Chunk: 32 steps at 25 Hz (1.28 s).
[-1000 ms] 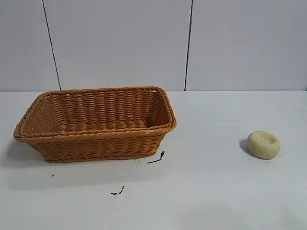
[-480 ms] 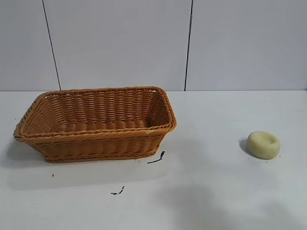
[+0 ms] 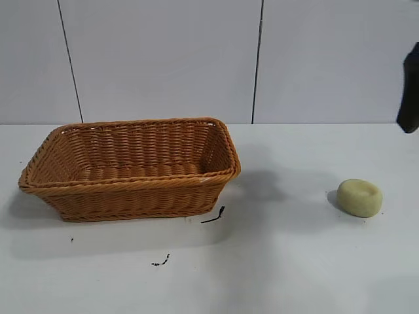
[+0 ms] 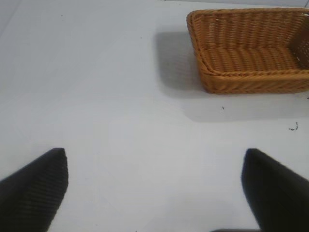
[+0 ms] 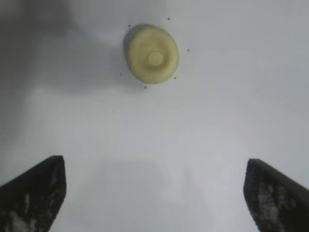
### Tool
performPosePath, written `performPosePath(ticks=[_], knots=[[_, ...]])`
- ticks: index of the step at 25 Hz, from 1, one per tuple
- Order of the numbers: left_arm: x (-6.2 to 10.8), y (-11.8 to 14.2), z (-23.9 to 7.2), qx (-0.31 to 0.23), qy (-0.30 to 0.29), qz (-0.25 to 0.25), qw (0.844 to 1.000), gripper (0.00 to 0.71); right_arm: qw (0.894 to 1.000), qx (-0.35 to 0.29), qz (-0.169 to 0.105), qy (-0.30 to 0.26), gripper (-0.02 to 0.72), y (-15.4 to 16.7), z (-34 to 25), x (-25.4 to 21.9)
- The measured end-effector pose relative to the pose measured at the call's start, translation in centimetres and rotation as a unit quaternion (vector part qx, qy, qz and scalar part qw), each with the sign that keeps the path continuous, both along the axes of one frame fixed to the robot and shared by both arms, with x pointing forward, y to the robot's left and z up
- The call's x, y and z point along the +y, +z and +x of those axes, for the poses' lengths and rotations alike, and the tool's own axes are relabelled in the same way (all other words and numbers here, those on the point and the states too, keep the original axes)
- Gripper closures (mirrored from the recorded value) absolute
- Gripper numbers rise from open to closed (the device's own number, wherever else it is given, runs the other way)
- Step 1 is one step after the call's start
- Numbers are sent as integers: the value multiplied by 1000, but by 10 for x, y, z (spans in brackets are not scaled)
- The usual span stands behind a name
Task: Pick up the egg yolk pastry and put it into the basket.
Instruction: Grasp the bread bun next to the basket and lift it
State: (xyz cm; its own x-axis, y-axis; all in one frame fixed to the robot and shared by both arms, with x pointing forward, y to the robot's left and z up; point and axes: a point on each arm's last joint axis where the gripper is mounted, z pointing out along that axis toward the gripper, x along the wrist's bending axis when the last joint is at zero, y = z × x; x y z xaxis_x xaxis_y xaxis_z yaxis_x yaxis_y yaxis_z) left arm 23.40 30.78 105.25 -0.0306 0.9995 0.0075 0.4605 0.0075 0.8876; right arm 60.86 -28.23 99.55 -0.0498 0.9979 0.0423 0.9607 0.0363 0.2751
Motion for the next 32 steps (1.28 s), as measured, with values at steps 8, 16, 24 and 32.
performPosePath(ticks=[8, 16, 24, 32], knots=[[0, 0, 0, 0, 0, 0, 1000, 14, 999, 38, 3, 0, 10, -65, 22, 6], [0, 0, 0, 0, 0, 0, 1000, 14, 999, 40, 2, -11, 10, -114, 34, 6], [0, 0, 0, 0, 0, 0, 1000, 14, 999, 36, 1, -12, 292, -115, 35, 6], [0, 0, 0, 0, 0, 0, 1000, 14, 1000, 19, 4, -12, 521, -89, 33, 6]])
